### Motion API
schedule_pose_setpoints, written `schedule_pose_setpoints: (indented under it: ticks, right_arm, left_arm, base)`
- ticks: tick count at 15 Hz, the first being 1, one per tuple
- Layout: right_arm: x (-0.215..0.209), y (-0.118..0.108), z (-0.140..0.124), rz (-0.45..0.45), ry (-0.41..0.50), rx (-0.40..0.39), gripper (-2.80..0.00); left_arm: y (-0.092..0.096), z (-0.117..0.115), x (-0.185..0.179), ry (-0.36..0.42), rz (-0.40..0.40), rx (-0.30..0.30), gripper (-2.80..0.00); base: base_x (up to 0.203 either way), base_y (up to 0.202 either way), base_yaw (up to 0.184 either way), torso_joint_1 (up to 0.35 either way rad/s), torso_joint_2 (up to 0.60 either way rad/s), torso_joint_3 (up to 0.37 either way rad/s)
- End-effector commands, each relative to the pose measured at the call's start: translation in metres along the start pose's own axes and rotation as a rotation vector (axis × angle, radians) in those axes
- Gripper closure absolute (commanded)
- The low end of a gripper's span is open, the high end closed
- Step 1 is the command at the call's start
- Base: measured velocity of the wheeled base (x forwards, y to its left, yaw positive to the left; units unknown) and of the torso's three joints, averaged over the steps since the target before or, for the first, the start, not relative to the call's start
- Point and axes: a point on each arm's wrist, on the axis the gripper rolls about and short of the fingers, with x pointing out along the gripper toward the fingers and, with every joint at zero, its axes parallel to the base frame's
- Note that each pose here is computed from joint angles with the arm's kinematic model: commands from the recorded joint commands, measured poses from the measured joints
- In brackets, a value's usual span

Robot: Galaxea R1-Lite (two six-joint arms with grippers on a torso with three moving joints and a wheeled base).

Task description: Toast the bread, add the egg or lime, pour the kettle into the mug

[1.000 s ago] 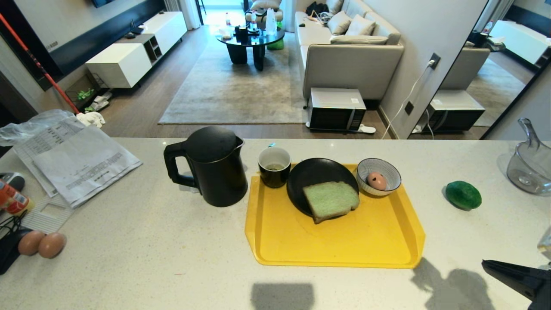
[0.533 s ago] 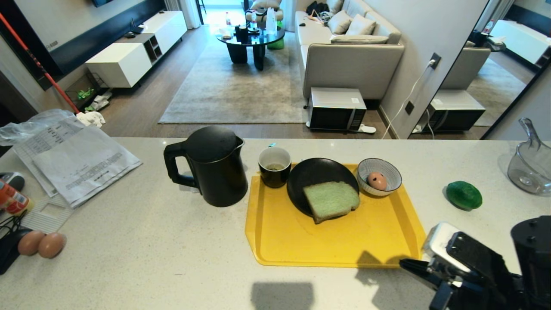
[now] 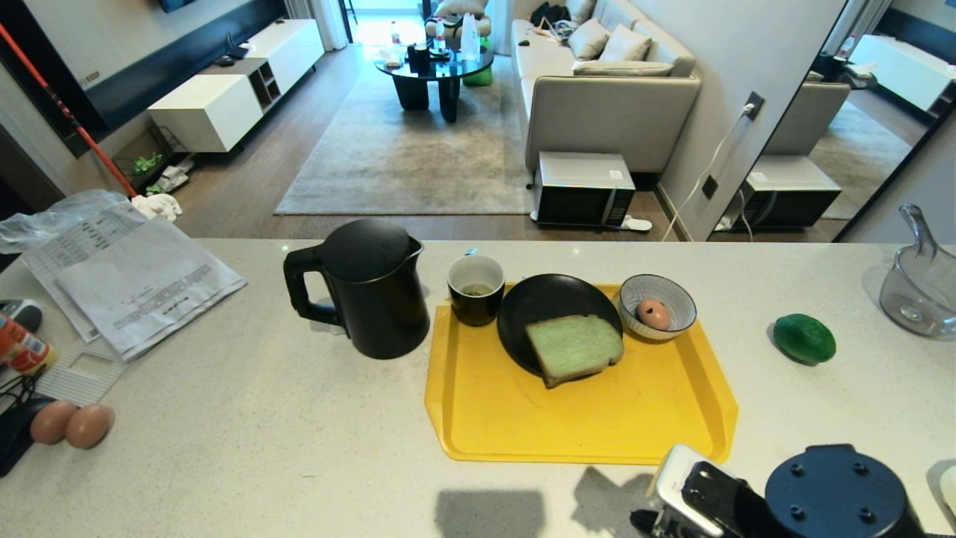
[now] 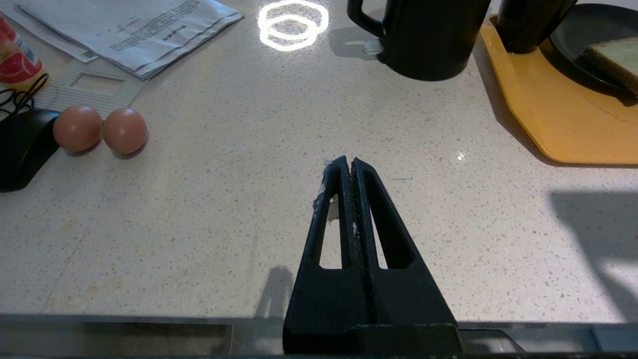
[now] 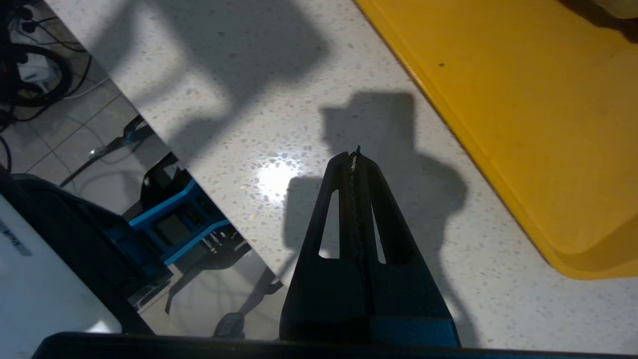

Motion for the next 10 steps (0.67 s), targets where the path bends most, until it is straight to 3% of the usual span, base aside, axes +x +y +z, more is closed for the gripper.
schedule_pose_setpoints:
  ticks: [1,5,10]
  right_arm:
    - [0.018,0.018,0.0,0.029,0.024,-0.018,0.0]
    - [0.047,0.047,0.006,0.021,-0.04,0.004,0.0]
    - [0.067,0.056,0.01,-0.027,-0.022,0.002,0.0]
  left_arm:
    - [0.0,-0.004,0.001,0.011,0.001,-0.001,0.0]
    - [0.0,-0.004,0.001,0.011,0.001,-0.001,0.0]
    - [0.0,-0.004,0.001,0.011,0.001,-0.001,0.0]
  base:
    - [0.0,0.0,0.0,0.0,0.0,0.0]
    - [0.0,0.0,0.0,0.0,0.0,0.0]
    - [0.0,0.0,0.0,0.0,0.0,0.0]
